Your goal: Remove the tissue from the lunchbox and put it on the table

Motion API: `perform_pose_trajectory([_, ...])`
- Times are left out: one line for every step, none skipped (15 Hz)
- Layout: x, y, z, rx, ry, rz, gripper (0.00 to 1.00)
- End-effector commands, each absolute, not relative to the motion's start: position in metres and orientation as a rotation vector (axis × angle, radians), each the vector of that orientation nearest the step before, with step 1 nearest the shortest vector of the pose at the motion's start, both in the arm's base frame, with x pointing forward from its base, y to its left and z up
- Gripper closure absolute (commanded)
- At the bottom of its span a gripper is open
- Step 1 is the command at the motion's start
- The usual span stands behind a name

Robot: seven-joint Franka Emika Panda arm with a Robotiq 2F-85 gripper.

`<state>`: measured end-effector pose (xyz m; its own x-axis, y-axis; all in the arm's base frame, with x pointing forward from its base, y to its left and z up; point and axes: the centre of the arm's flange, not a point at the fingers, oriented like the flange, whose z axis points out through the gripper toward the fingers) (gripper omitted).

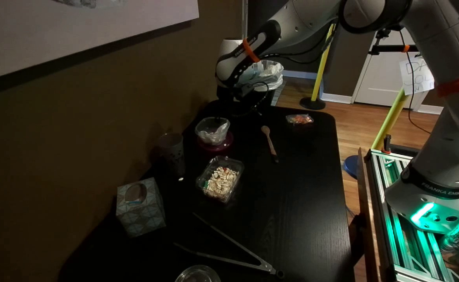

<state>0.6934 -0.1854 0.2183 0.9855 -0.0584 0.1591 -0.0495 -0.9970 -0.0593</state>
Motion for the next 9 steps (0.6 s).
perform_pose_trajectory([0.711, -0.191, 0.205, -3.095, 0.087, -0.184, 0.14])
perform_pose_trajectory([0.712, -0.192, 0.202, -3.098, 0.092, -0.177, 0.2])
perform_pose_trajectory([0.714, -0.192, 0.199, -3.104, 0.097, -0.168, 0.17])
perform_pose_trajectory([0.715, -0.192, 0.194, -3.109, 0.109, -0.165, 0.19])
perform_pose_trajectory([0.717, -0.192, 0.191, -3.115, 0.122, -0.167, 0.17])
perform_pose_trajectory([0.719, -0.193, 0.187, -3.116, 0.135, -0.171, 0.16])
perform_pose_trajectory([0.721, -0.194, 0.184, -3.12, 0.155, -0.176, 0.17])
perform_pose_trajectory([0.722, -0.195, 0.182, -3.121, 0.171, -0.174, 0.17])
perform_pose_trajectory([0.724, -0.196, 0.179, -3.121, 0.193, -0.18, 0.19])
